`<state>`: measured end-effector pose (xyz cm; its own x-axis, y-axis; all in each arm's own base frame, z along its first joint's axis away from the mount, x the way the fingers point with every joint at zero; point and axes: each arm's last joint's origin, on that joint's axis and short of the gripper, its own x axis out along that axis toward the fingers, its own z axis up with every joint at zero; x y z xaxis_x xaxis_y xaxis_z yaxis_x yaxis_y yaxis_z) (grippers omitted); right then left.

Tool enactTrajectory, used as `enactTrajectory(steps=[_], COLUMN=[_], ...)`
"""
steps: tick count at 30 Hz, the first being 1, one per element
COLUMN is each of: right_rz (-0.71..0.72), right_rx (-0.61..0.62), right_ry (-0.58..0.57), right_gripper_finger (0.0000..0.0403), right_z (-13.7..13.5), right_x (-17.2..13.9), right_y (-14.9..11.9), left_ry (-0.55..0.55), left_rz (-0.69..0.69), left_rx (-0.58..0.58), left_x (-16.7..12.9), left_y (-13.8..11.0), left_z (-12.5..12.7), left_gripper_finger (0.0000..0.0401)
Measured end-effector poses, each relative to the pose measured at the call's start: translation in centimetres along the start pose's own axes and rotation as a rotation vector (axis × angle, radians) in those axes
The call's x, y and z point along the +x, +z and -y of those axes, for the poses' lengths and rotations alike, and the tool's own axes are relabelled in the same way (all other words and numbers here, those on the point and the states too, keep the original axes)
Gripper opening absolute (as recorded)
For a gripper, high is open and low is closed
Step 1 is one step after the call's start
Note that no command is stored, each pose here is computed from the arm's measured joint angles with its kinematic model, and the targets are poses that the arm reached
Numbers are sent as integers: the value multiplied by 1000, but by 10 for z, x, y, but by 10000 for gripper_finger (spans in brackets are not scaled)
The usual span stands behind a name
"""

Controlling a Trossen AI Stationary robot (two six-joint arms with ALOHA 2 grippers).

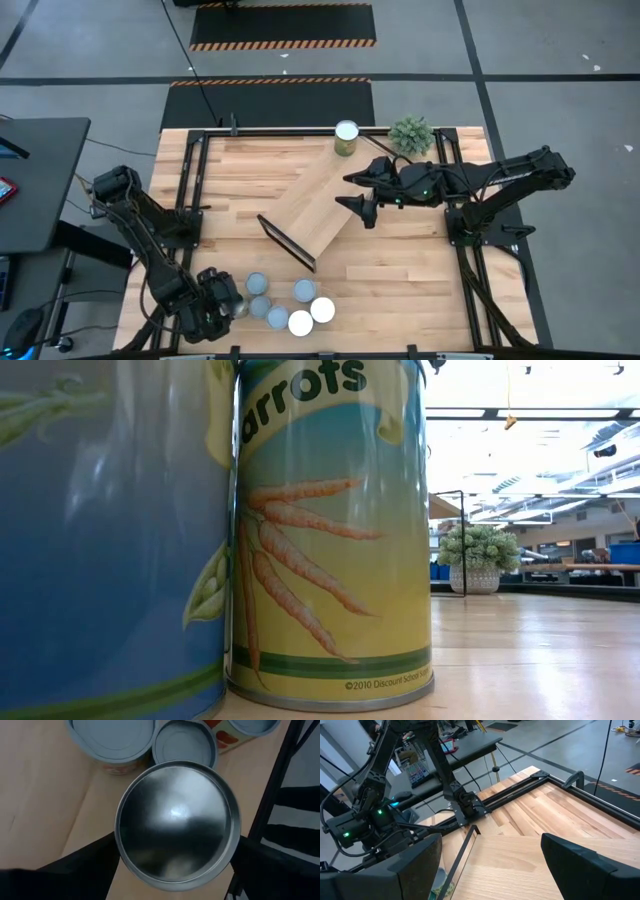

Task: Pick and place cans onto a shelf
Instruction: Put the canned peaches on the shelf

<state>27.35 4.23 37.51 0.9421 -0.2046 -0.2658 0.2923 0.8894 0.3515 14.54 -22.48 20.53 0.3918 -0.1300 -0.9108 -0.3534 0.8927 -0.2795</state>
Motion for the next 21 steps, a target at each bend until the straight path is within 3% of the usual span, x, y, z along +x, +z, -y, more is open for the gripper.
enactTrajectory(steps=[21], right_rz=[-1], right_rx=[-11], right_ry=[2], right_gripper_finger=[348], right_z=[0], right_x=[0], right_y=[0], left_ry=[9], left_rz=[9], left_rx=[-19], left_x=[6], left_y=[17], left_z=[-4], left_gripper_finger=[360])
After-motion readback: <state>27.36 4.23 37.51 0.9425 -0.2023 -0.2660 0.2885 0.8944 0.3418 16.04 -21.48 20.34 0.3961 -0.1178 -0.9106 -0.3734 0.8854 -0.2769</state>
